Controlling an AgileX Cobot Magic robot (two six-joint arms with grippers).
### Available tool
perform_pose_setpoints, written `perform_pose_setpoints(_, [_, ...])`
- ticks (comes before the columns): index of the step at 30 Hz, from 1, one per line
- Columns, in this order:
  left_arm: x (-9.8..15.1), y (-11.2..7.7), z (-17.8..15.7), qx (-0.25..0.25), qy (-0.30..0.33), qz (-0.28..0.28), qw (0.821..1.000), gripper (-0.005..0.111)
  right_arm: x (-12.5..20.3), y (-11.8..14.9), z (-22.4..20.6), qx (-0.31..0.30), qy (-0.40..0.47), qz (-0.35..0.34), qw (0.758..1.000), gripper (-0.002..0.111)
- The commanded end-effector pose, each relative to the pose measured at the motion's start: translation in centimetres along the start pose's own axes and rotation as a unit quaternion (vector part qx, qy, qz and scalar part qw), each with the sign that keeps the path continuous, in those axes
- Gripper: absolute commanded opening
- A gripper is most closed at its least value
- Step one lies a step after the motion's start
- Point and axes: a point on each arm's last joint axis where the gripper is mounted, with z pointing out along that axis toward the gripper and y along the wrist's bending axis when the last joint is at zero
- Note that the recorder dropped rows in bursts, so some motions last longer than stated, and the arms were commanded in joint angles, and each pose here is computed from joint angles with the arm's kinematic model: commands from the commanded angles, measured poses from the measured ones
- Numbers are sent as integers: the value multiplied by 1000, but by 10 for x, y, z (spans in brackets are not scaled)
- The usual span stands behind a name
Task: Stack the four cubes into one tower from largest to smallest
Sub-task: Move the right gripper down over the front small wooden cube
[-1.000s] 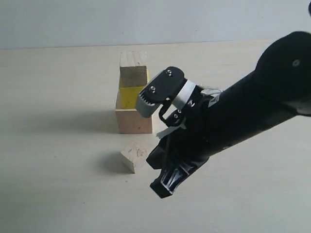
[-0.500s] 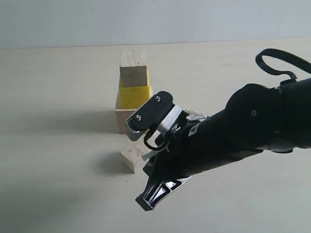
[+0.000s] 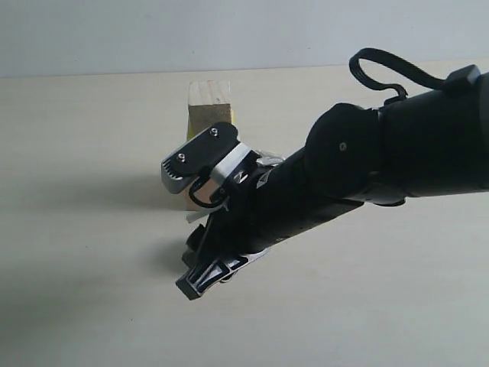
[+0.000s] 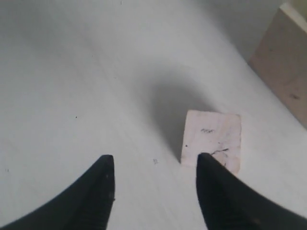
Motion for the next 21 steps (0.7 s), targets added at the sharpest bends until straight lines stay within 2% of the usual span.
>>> perform_pose_setpoints(1, [1,-1,-1,2,0,-7,1000,0,1,-2,8,6,6,-2,1000,57])
perform_pose_setpoints(6, [0,0,-2,2,-2,-5,1000,0,3,-7,16,22,11,21,999,57])
perform_pose_setpoints(14, [0,0,-2,1,-5,-5,1000,0,-17,-7,25,12,24,-20,999,57])
perform_pose_setpoints(21, [2,-1,-2,5,8,-5,1000,0,-19,-15,35,40,66,-31,997,57])
